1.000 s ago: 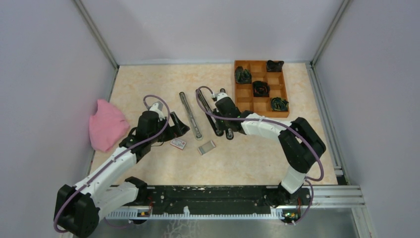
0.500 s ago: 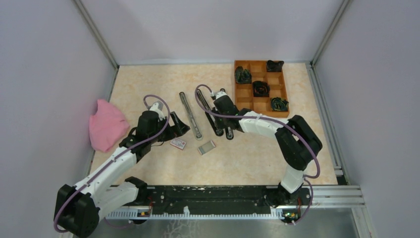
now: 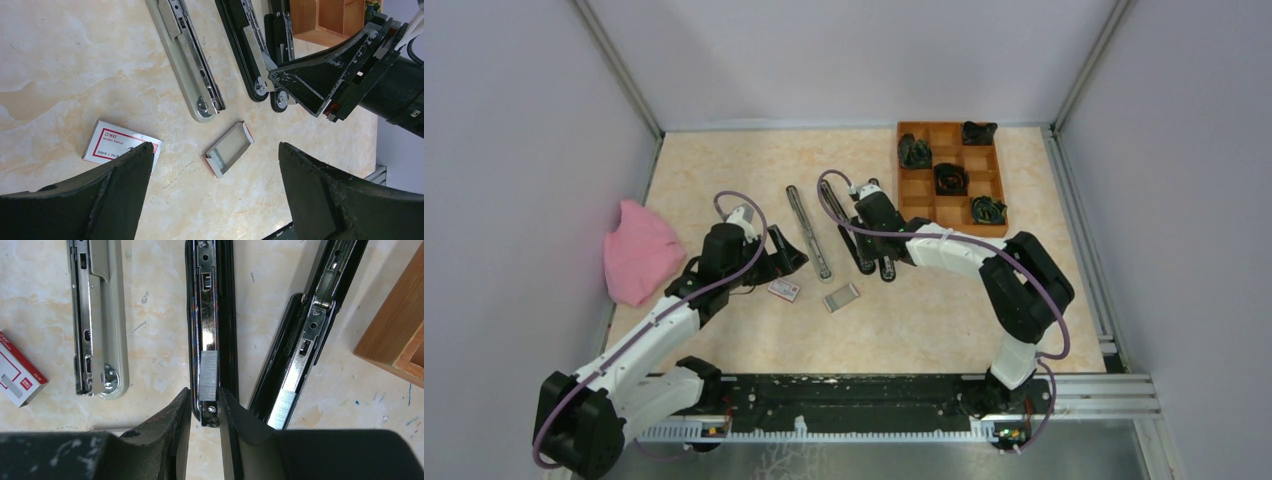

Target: Load the staples into the stapler

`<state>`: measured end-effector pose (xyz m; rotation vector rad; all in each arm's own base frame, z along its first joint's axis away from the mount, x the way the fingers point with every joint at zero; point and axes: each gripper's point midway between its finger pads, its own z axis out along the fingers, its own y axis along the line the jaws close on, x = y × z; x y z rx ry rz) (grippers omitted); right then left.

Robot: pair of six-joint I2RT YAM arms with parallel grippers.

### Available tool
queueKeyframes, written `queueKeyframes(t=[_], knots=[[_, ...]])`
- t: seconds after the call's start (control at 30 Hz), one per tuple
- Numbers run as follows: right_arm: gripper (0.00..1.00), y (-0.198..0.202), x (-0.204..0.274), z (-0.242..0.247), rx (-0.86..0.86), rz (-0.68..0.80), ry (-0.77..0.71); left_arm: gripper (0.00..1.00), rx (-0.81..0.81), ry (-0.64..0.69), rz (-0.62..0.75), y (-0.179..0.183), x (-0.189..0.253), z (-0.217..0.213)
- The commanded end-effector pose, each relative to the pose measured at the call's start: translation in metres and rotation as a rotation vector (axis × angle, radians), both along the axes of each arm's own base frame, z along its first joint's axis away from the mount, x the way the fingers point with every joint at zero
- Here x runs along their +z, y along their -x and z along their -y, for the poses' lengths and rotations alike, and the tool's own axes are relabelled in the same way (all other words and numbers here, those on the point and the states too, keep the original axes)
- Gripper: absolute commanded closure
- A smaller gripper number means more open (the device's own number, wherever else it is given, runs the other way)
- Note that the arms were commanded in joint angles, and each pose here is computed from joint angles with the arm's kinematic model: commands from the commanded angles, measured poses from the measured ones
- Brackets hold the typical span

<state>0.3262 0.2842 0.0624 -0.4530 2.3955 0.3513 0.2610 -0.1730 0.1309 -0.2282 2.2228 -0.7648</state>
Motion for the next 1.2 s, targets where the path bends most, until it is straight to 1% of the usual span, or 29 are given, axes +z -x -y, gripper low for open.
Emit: queueKeyframes(t=[0.0, 0.17, 0.43, 0.53, 0.63, 0.77, 0.9, 1.17], knots=[[0.72, -0.010, 0.021, -0.006, -0.002, 0.032, -0.031, 0.01, -0.003, 0.019, 0.007, -0.002, 0.001, 0.002], [0.69, -0.009, 0.028, -0.006, 0.005, 0.040, -0.039, 0.01, -0.008, 0.022, 0.008, -0.001, 0.002, 0.003], [0.68, -0.009, 0.041, -0.002, 0.012, 0.065, -0.028, 0.01, -0.033, 0.031, -0.005, 0.002, 0.001, 0.007], [0.67, 0.002, 0.061, -0.008, 0.068, 0.105, -0.062, 0.01, -0.069, 0.042, -0.017, 0.006, -0.001, 0.011], [0.66, 0.013, 0.067, -0.013, 0.098, 0.115, -0.068, 0.01, -0.115, 0.054, -0.039, 0.011, -0.004, 0.018], [0.65, 0.034, 0.072, -0.026, 0.141, 0.125, -0.085, 0.04, -0.153, 0.080, -0.105, 0.020, -0.014, 0.025], [0.65, 0.056, 0.066, -0.039, 0.179, 0.106, -0.100, 0.06, -0.171, 0.098, -0.157, 0.030, -0.025, 0.027], [0.66, 0.087, 0.038, -0.058, 0.210, 0.029, -0.137, 0.11, -0.185, 0.125, -0.208, 0.042, -0.041, 0.029]])
